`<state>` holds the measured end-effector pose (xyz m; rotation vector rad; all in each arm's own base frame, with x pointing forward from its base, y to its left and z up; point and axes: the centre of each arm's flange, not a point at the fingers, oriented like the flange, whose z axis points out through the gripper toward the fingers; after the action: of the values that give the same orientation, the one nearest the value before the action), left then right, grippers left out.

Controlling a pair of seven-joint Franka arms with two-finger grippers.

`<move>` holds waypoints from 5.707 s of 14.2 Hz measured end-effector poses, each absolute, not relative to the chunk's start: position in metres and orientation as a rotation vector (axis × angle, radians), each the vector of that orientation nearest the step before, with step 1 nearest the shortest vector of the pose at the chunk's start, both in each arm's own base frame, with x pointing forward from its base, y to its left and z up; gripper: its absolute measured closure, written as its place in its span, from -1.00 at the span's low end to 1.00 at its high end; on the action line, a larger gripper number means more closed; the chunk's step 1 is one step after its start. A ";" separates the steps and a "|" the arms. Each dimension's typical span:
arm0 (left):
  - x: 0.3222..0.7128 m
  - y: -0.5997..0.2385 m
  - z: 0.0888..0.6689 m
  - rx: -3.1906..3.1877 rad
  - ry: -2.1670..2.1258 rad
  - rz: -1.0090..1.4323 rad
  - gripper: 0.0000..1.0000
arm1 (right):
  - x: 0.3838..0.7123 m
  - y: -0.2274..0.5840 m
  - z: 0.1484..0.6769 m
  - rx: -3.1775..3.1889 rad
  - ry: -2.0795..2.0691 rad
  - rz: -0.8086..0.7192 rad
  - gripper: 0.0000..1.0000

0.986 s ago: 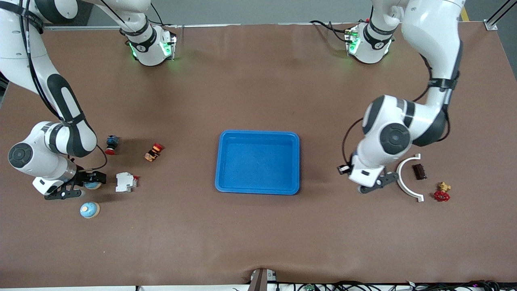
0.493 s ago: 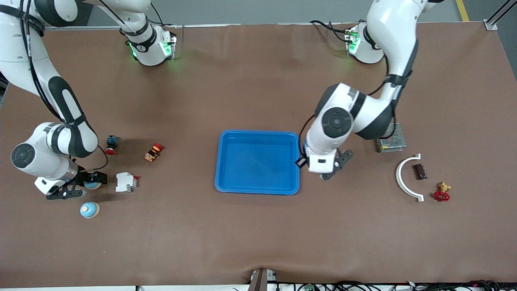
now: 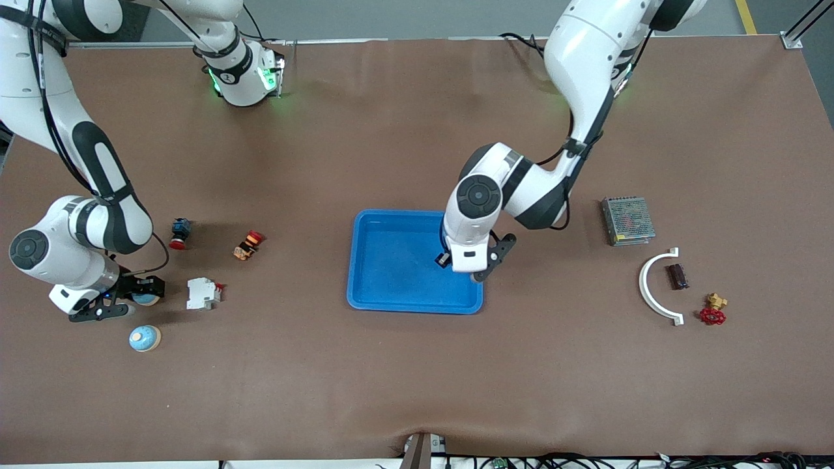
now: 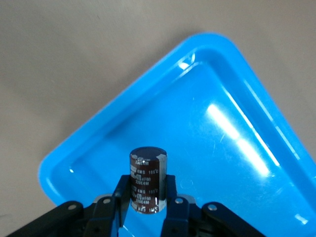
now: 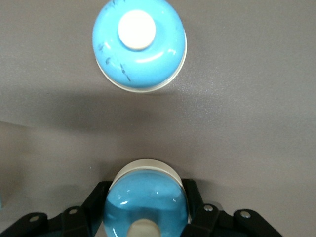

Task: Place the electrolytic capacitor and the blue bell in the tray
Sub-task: 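Carry the capacitor into the tray while the right gripper lifts the bell, then return the left gripper to the second capacitor while the right gripper places the bell, then grasp the second capacitor with the left gripper while the right gripper grasps the bell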

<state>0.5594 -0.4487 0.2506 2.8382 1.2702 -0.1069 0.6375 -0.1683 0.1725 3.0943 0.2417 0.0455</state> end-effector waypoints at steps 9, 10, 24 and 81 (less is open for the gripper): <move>0.555 -0.452 0.224 2.852 1.277 -0.121 0.34 | 0.680 -0.102 0.299 3.134 0.128 -0.142 -0.37; 0.554 -0.452 0.221 2.855 1.278 -0.124 0.34 | 0.681 -0.080 0.311 3.135 0.066 -0.145 -0.37; 0.553 -0.449 0.236 2.941 1.238 -0.121 -1.00 | 0.626 0.262 0.341 3.122 -0.736 -0.197 -0.37; 0.634 0.106 0.182 3.175 0.266 0.003 0.33 | 0.672 0.134 0.302 3.074 -0.351 -0.046 -1.00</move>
<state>0.6345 0.1063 0.1815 3.1747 0.2655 0.0035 0.6720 0.1341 0.3015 3.0735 -0.3508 -0.0460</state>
